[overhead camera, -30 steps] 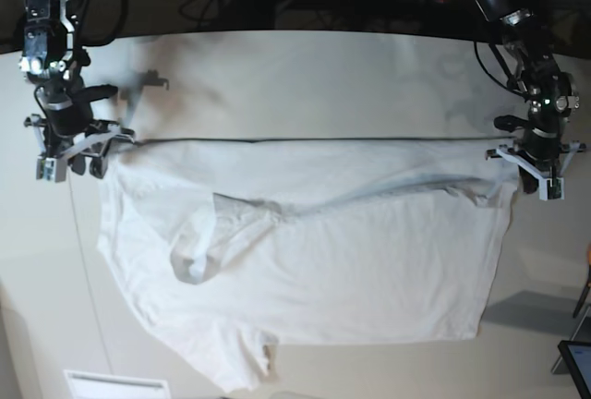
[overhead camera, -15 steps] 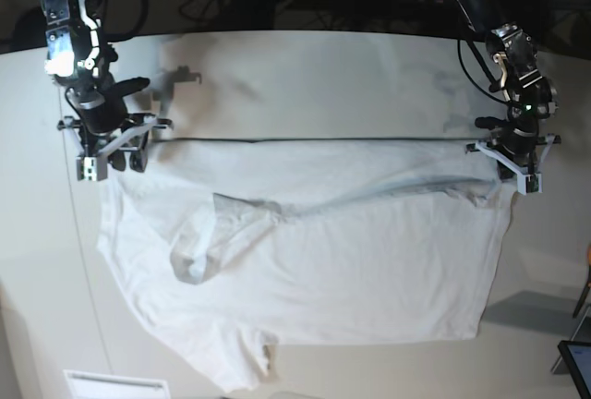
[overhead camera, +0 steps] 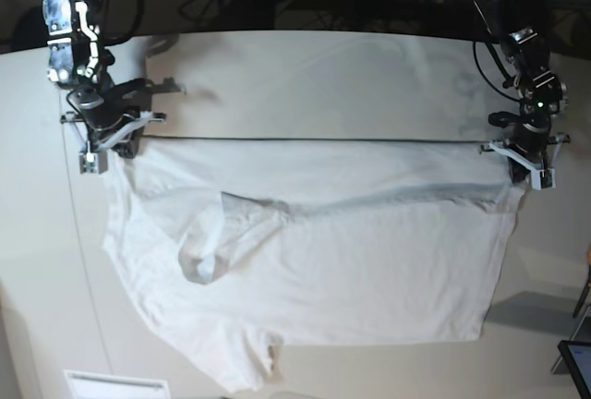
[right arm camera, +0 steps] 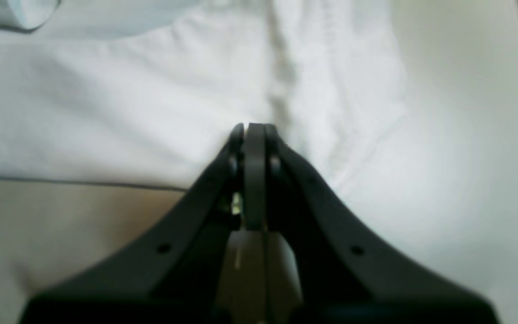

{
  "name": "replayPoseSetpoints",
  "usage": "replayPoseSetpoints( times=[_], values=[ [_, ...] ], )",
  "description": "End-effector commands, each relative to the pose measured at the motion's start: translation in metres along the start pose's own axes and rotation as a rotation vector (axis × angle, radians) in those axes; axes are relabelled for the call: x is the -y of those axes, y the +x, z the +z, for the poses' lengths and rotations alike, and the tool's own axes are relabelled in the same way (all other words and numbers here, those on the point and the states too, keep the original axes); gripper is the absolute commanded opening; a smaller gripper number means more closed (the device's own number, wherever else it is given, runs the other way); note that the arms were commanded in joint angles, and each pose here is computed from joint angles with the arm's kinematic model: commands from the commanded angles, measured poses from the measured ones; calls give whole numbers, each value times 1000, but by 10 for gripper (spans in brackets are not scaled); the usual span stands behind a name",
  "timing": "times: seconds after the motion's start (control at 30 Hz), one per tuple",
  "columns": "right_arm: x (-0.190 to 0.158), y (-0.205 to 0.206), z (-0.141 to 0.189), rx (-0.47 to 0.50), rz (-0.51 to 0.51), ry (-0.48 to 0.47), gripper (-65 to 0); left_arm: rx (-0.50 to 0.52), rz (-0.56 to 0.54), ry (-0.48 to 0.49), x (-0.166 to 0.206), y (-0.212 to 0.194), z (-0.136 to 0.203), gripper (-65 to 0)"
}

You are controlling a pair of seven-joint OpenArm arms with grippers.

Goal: Fold the T-shirt properly
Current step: 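Hold the shoulder edge with both grippers and pull it taut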

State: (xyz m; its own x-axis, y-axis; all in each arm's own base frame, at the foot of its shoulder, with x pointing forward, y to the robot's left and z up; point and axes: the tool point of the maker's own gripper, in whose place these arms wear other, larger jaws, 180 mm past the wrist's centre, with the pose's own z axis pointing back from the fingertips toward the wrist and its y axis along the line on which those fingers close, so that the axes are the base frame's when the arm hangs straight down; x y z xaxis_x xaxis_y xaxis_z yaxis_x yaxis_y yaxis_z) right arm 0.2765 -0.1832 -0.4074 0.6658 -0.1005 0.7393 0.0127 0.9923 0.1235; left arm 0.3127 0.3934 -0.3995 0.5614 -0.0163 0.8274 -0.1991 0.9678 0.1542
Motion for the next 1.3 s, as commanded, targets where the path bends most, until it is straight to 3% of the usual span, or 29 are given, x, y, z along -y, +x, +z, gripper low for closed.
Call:
replayPoseSetpoints(
  times=[0.0, 0.23, 0.33, 0.43, 0.67, 1.07, 1.27],
  values=[
    [8, 16, 2, 47, 13, -21, -637, -50, -34, 44, -18, -6, 2, -650],
    [1, 35, 13, 104, 17, -2, -635, 2, -63, 47, -18, 12, 11, -650],
    [-15, 59, 26, 176, 35, 33, -634, 82, -101, 42, -8, 40, 24, -650],
    [-29, 70, 34, 212, 44, 64, -633, 95, -101, 88, -18, 59, 38, -650],
    [-51, 57, 9, 155, 64, 120, -633, 121, -38, 107, -10, 73, 45, -650],
    [-41, 32, -27, 58, 31, 84, -633, -24, 73, 47, 7, 27, 2, -650],
    [-29, 17, -32, 17, 25, 59, -634, -101, 27, 8, 17, 1, -2, -650]
  ],
)
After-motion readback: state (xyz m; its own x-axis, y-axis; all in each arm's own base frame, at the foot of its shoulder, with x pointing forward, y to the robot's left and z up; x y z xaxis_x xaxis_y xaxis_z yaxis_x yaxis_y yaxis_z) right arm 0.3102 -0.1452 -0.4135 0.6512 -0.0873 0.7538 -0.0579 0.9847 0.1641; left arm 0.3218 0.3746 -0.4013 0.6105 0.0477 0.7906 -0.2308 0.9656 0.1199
